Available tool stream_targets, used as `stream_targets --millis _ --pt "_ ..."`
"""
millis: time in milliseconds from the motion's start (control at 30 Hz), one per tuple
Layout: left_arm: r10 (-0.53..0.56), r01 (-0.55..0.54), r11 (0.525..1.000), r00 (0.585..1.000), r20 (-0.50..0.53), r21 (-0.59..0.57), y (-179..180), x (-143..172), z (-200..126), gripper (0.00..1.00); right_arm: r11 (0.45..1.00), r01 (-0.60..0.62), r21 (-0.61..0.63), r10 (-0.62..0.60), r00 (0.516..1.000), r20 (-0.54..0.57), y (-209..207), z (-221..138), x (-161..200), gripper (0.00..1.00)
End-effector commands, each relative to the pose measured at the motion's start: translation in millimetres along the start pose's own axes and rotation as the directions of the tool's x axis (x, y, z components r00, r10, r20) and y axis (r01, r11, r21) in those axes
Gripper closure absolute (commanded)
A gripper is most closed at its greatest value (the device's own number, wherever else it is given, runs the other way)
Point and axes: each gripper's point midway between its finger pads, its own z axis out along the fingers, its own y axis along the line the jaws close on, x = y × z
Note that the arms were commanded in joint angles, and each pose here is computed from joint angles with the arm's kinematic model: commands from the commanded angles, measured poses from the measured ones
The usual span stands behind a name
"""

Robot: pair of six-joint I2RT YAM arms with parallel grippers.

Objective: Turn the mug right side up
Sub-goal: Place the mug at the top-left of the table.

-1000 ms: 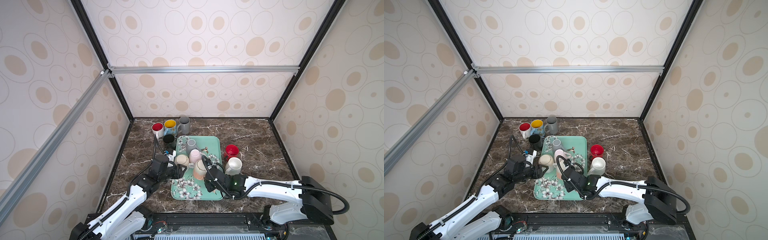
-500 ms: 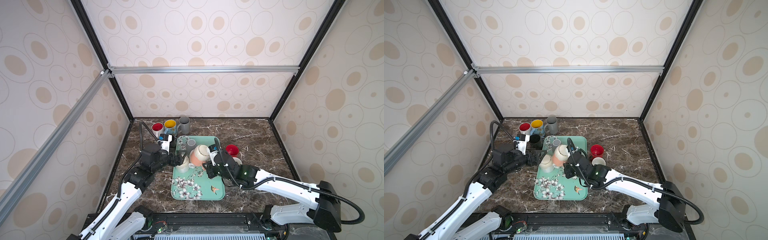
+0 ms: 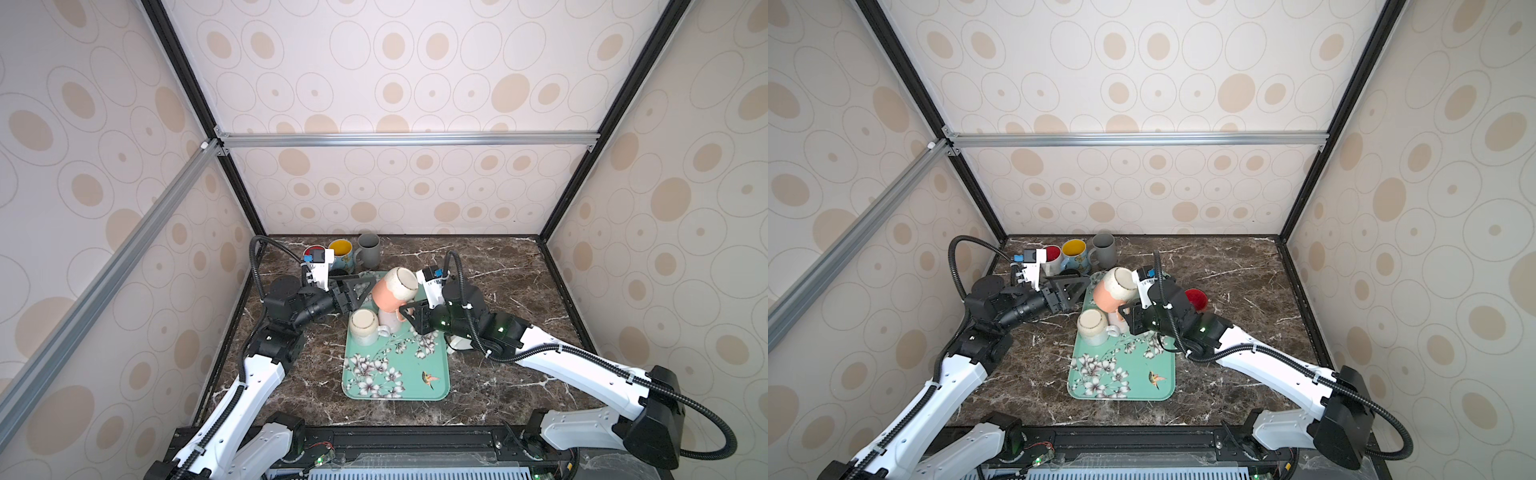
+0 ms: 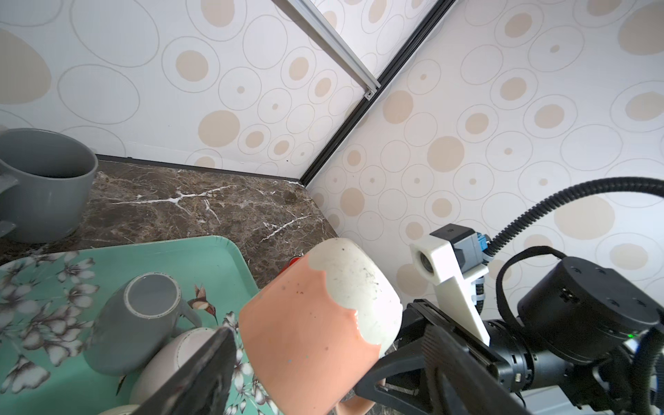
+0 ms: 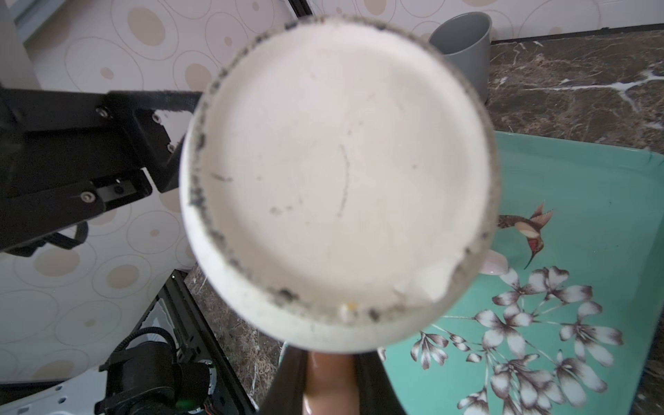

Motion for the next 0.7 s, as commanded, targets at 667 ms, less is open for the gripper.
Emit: stream_targets --millis 667 --pt "-0.139 0.142 0.932 0.990 -0.033 0.333 -41 4 -12 0.31 0.951 -0.013 -0.308 0.082 0.974 0.211 66 -22 -80 1.00"
